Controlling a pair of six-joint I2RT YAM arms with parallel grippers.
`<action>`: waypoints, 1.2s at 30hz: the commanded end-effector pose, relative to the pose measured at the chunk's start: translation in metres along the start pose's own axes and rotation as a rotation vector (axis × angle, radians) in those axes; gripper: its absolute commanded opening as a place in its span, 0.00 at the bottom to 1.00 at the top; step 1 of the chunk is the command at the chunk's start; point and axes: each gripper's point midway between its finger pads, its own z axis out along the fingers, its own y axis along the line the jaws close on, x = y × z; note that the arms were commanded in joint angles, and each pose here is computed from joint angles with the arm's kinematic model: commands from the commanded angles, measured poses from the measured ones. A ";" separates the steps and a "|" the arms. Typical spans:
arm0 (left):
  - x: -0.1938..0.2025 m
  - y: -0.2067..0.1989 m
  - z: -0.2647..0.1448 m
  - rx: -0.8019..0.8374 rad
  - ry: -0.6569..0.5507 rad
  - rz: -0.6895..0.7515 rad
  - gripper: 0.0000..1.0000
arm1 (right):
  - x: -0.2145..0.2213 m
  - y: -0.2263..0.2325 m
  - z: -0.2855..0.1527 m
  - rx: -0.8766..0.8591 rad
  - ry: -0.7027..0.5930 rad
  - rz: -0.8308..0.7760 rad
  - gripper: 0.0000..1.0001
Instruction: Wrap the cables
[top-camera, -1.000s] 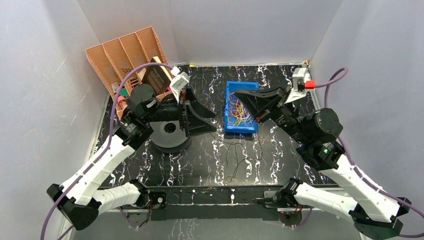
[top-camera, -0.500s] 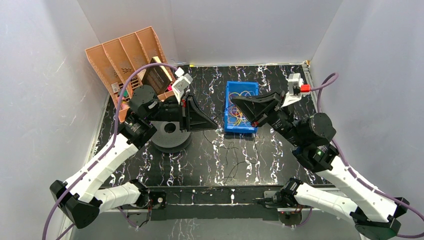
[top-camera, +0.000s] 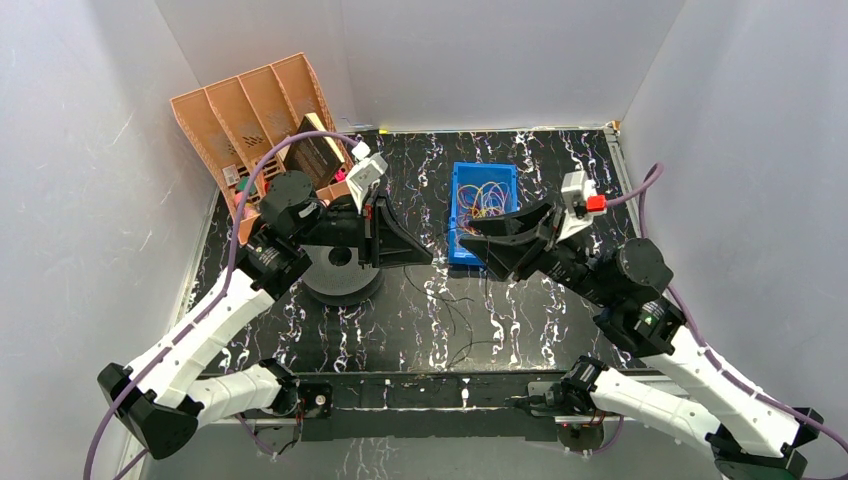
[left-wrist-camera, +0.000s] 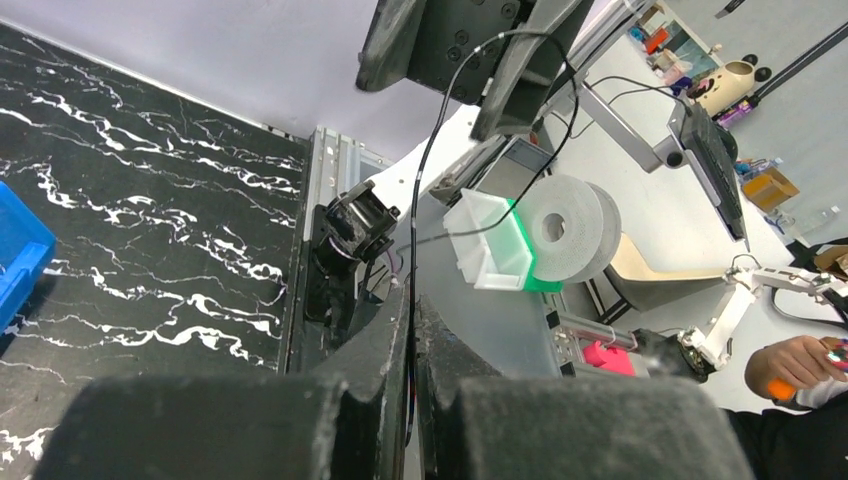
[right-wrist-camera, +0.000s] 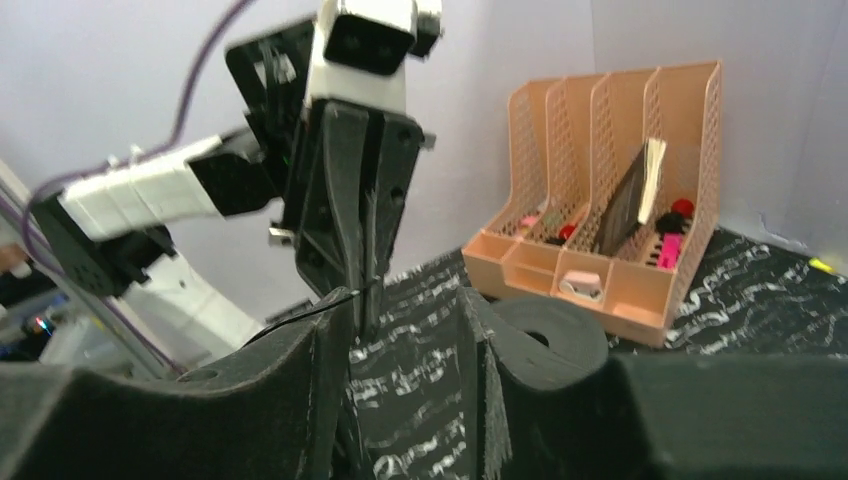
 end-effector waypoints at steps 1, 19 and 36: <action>-0.005 -0.023 -0.009 0.029 0.012 0.079 0.00 | 0.032 -0.014 -0.015 0.046 0.152 -0.089 0.50; 0.027 -0.011 -0.027 -0.112 0.207 0.050 0.00 | 0.007 -0.059 -0.051 0.380 0.206 -0.178 0.47; 0.068 0.006 -0.037 -0.149 0.327 -0.045 0.00 | 0.040 0.012 0.000 0.006 0.501 0.069 0.62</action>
